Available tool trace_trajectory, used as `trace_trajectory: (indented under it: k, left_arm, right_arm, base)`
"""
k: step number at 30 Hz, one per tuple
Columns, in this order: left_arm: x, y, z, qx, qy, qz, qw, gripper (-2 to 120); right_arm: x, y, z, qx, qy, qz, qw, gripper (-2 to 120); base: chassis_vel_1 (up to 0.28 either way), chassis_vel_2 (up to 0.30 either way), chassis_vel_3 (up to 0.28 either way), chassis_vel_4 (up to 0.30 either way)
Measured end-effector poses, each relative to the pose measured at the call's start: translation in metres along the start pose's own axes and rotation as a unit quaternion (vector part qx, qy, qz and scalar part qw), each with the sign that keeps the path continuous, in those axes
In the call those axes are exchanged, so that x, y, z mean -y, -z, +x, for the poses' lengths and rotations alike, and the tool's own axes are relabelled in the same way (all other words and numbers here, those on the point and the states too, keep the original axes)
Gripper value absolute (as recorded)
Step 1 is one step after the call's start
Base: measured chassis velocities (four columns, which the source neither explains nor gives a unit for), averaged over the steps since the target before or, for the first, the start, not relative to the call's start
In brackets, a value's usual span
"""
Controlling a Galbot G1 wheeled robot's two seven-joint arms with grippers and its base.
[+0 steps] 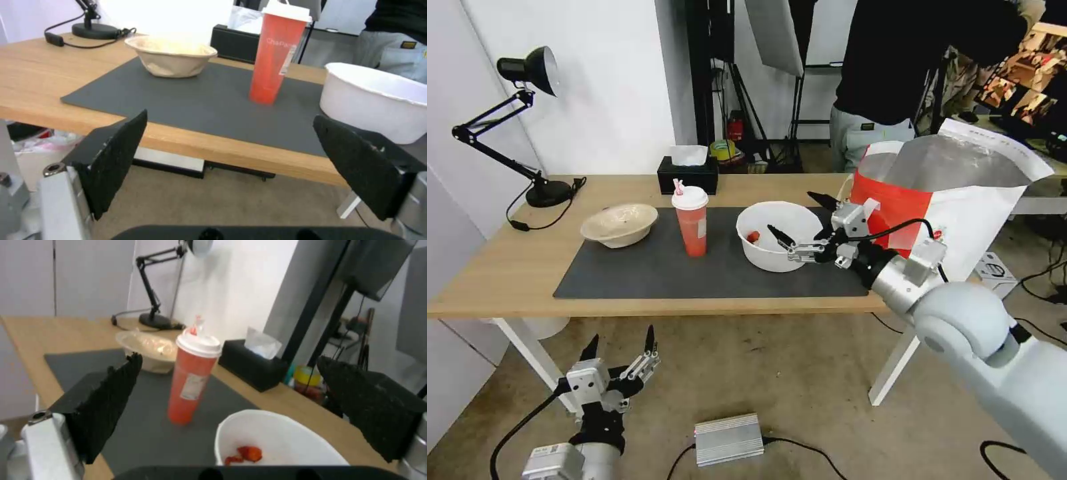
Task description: Pick up the trash from the table and place it into the takeout bag.
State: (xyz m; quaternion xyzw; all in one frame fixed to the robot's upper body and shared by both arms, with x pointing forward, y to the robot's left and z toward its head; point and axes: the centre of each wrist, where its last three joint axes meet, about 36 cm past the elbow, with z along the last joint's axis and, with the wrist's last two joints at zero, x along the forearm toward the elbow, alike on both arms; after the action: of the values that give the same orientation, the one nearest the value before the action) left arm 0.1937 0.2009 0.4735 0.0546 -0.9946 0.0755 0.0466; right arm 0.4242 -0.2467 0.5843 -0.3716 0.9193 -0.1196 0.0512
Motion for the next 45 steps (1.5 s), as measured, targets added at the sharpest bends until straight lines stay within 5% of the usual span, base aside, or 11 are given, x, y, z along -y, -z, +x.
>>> trace_trajectory:
  k: [21,45]
  left_arm:
    - [0.001,-0.005,-0.003,0.006,-0.001,0.005,1.0,100]
    - [0.002,-0.006,-0.002,0.012,0.002,0.009,0.9999,100]
  right_arm:
    - [0.088,0.024,-0.049,-0.099,0.142,0.06,0.983,100]
    - [0.125,0.031,-0.067,-0.103,0.228,0.111,0.962,100]
  base:
    - [0.0,0.0,0.0,0.0]
    - [0.0,0.0,0.0,0.0]
